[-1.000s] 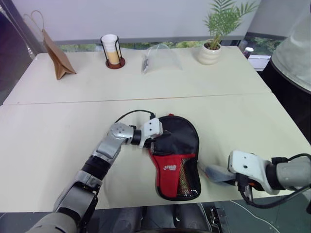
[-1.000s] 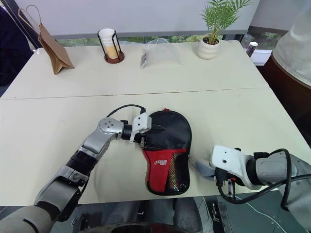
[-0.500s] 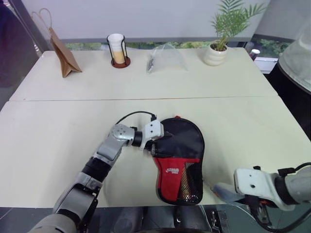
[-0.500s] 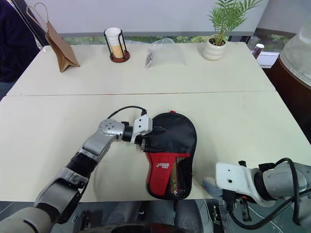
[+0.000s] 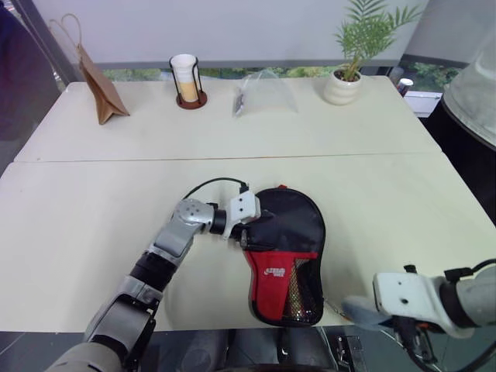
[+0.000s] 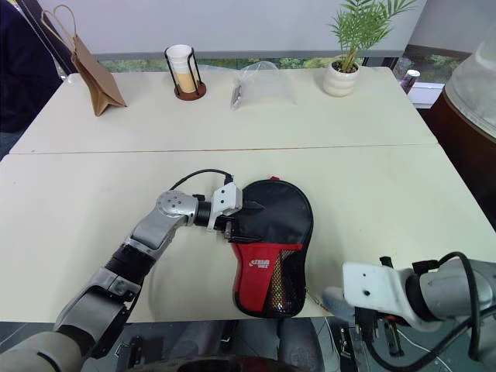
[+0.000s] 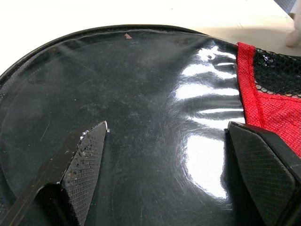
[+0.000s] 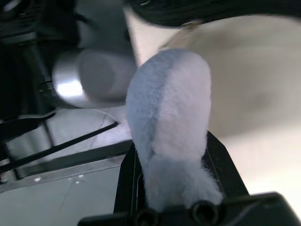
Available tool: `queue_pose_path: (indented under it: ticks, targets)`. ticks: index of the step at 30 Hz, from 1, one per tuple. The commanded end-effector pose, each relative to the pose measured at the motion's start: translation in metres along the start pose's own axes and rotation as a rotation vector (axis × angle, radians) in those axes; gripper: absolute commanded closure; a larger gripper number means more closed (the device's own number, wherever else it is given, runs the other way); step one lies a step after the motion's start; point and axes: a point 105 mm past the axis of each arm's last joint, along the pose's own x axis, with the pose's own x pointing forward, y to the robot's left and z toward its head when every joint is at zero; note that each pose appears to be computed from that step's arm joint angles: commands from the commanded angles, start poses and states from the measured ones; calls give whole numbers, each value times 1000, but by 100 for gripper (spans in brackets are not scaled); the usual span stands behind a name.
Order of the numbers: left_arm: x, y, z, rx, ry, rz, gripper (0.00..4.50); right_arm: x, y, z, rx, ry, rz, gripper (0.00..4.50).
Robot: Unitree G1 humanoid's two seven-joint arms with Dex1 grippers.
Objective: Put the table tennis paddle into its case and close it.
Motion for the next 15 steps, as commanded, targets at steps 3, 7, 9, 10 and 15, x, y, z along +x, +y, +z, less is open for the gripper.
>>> queue_pose_path:
  ticks: [3, 7, 9, 10, 15]
  targets:
    - [0, -2, -23, -53, 84, -4, 22, -14, -26, -7, 22, 17, -95, 154]
    - [-4, 5, -19, -41, 74, 18, 22, -27, -55, -13, 27, 34, -212, 5]
    - [-7, 10, -14, -39, 59, 36, 22, -35, -67, -13, 39, 17, -246, 5]
    - [-8, 13, -12, -40, 54, 45, 22, -38, -72, -13, 45, 8, -255, 5]
    - [-28, 31, 17, -52, -30, 99, 22, -65, -100, -7, 82, -84, -332, 5]
